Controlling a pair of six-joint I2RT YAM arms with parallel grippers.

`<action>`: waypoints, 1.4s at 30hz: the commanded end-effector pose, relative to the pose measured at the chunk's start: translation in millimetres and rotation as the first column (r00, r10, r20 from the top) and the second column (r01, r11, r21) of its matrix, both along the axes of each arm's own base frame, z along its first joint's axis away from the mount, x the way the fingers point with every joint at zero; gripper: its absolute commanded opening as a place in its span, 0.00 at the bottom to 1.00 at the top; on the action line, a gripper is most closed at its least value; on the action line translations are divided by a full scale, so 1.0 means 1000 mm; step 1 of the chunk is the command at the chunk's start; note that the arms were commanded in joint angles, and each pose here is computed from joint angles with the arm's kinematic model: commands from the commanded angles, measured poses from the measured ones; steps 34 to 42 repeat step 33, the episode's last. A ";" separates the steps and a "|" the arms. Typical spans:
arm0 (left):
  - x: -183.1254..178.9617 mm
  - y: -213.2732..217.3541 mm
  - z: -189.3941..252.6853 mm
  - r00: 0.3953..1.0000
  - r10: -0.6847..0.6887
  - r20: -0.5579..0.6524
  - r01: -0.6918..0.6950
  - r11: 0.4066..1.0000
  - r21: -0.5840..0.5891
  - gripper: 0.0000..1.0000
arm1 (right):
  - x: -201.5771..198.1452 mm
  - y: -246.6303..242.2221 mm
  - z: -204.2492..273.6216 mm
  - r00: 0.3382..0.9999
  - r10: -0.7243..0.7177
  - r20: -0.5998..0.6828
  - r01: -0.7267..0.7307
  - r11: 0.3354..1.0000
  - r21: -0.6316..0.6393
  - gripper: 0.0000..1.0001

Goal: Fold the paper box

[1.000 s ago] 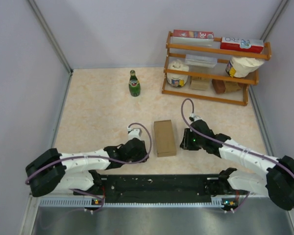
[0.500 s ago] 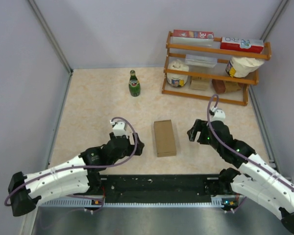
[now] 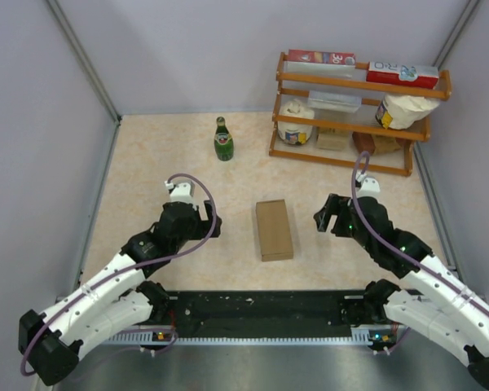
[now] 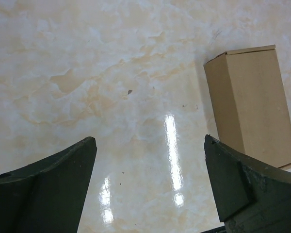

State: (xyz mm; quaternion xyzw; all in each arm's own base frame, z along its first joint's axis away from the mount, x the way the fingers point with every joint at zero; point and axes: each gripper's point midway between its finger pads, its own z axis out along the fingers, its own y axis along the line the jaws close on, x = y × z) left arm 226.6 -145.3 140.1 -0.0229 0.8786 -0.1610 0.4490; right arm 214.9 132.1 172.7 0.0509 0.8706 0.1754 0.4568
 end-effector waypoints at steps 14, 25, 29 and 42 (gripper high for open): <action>0.005 -0.002 0.044 0.986 -0.056 0.154 0.062 0.997 -0.037 0.99 | 0.011 0.002 0.022 0.997 0.041 0.062 -0.037 0.998 -0.056 0.79; 0.005 -0.002 0.042 0.986 -0.074 0.151 0.076 0.997 -0.007 0.99 | 0.023 0.000 0.022 0.992 0.035 0.120 -0.023 0.995 -0.097 0.99; 0.005 0.000 0.041 0.986 -0.068 0.150 0.068 0.998 0.005 0.99 | 0.021 0.004 0.015 0.993 0.058 0.099 -0.048 0.994 -0.101 0.99; 0.007 0.007 0.038 0.989 -0.022 0.146 0.022 1.000 0.006 0.99 | 0.020 0.006 0.010 0.995 0.058 0.082 -0.051 0.994 -0.092 0.99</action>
